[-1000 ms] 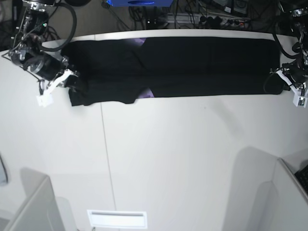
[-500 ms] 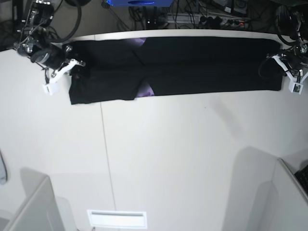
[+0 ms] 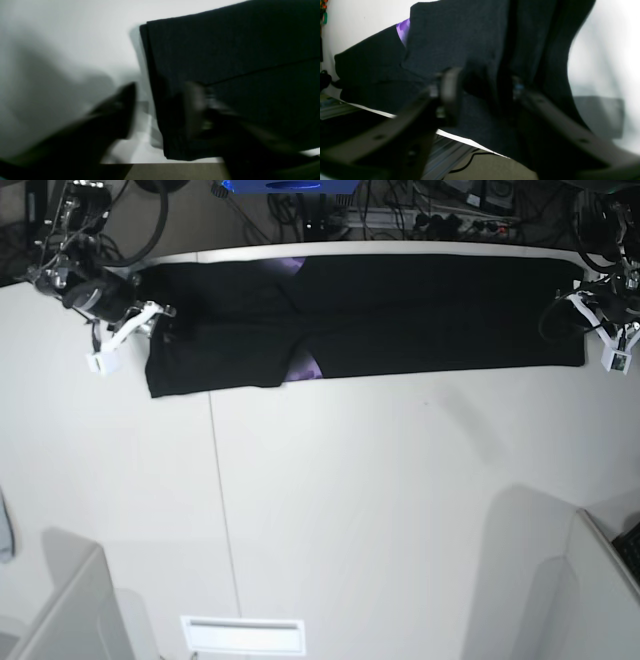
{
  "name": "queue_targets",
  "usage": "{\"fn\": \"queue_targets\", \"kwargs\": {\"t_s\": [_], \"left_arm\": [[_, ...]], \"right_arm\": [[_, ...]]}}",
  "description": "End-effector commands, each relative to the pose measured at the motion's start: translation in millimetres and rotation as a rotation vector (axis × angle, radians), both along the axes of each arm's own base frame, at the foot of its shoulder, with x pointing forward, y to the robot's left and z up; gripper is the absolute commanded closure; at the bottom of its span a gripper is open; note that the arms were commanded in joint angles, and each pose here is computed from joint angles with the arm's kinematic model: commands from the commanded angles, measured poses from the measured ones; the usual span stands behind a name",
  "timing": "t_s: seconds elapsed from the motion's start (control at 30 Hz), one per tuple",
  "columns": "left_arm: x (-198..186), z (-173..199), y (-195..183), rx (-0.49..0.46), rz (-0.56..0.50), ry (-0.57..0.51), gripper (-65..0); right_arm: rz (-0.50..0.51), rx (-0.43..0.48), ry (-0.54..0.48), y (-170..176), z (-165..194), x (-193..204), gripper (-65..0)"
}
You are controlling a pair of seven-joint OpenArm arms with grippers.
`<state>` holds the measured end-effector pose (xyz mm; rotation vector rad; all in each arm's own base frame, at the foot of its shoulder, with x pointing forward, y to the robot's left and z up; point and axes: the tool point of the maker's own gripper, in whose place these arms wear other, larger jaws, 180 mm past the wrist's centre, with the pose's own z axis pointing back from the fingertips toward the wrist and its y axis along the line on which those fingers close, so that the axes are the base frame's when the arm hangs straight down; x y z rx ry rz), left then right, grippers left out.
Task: Fold the T-shirt properly
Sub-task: 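Lay the folded hem down and open both grippers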
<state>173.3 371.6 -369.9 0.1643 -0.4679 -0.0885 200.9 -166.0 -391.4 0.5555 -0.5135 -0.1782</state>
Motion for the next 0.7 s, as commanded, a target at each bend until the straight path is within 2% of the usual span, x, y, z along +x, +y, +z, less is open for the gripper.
{"fn": "queue_targets", "kwargs": {"t_s": [0.0, 0.07, 0.13, 0.3, 0.33, 0.4, 0.47, 0.53, 0.67], "left_arm": [[2, 10, 9, 0.035, -0.015, -0.01, -40.6], [-1, 10, 10, 0.038, -0.018, 0.0, -51.3], [-3, 11, 10, 0.037, -0.02, 0.001, -58.1], [2, 46, 24, 0.073, 0.062, -0.13, -58.4], [1, 54, 26, 0.079, 0.084, -0.161, -55.5], [-1, 59, 27, 0.078, 0.115, -0.193, -41.8], [-5, 53, 24, 0.055, 0.141, -0.197, -19.4], [-7, 45, 16, 0.021, 0.162, -0.201, 0.0], [-16, 31, 8, -0.014, 0.201, -0.187, 0.0]], "right_arm": [[-0.036, -0.026, -0.058, -15, 13, 4, -28.4], [-0.07, -0.049, -0.104, -24, 23, 6, -28.4], [-0.075, -0.073, -0.145, -29, 33, 9, -28.4], [-0.051, -0.106, -0.243, -24, 62, 19, -28.4], [-0.037, -0.102, -0.256, -19, 66, 21, -28.2], [-0.004, -0.082, -0.273, -6, 68, 28, -23.9], [0.019, -0.065, -0.264, 4, 63, 31, -11.7], [0.043, -0.085, -0.247, 9, 55, 34, 0.0], [0.058, -0.136, -0.215, 17, 41, 32, 0.0]]}}
